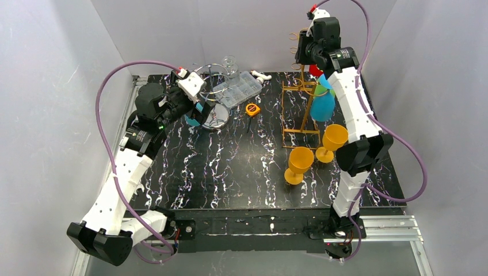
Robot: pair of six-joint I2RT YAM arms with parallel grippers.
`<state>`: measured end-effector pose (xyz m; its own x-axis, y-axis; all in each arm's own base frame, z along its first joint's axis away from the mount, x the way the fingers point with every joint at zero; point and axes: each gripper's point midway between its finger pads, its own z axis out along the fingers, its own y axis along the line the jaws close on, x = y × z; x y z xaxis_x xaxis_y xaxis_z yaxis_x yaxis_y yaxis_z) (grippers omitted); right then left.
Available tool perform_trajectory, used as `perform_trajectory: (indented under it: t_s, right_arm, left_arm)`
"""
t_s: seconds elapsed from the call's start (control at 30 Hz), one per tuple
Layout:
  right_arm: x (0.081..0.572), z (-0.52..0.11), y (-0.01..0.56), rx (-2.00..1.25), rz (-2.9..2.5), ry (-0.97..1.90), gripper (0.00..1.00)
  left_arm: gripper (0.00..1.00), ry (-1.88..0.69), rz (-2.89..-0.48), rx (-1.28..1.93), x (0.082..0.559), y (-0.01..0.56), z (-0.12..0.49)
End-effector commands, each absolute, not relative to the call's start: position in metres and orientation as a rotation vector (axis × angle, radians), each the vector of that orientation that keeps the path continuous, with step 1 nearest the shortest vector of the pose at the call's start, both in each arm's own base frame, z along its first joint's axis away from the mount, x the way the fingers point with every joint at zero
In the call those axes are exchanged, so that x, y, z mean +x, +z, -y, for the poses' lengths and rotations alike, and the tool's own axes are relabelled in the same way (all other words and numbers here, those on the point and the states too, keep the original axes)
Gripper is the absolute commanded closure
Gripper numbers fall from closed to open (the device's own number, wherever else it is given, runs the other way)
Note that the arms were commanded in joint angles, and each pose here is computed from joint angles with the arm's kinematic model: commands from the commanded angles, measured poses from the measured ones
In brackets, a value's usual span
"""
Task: Place the wine glass upside down on the wine glass rack
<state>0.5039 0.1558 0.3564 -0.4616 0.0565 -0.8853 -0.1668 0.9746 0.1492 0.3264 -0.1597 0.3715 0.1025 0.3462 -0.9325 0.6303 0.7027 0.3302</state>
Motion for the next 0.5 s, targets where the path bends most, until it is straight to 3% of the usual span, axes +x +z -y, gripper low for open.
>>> perform_trajectory:
  t_s: [0.0, 0.1, 0.3, 0.47]
  right_arm:
    - [0.509, -0.154, 0.364, -0.093, -2.004, 0.243, 0.72]
    - [0.506, -0.160, 0.374, -0.156, -1.976, 0.273, 0.83]
    - [0.498, -0.167, 0.374, -0.290, -1.981, 0.337, 0.96]
    - [0.497, -0.168, 0.358, -0.379, -2.017, 0.401, 0.99]
  left_arm:
    - [0.02, -0.250, -1.501, 0.822, 0.321, 0.375, 0.155]
    - [0.02, -0.235, -1.490, 0.833, 0.320, 0.374, 0.154]
    - [0.02, -0.230, -1.496, 0.828, 0.322, 0.374, 0.154]
    - [0.02, -0.231, -1.505, 0.827, 0.323, 0.370, 0.154]
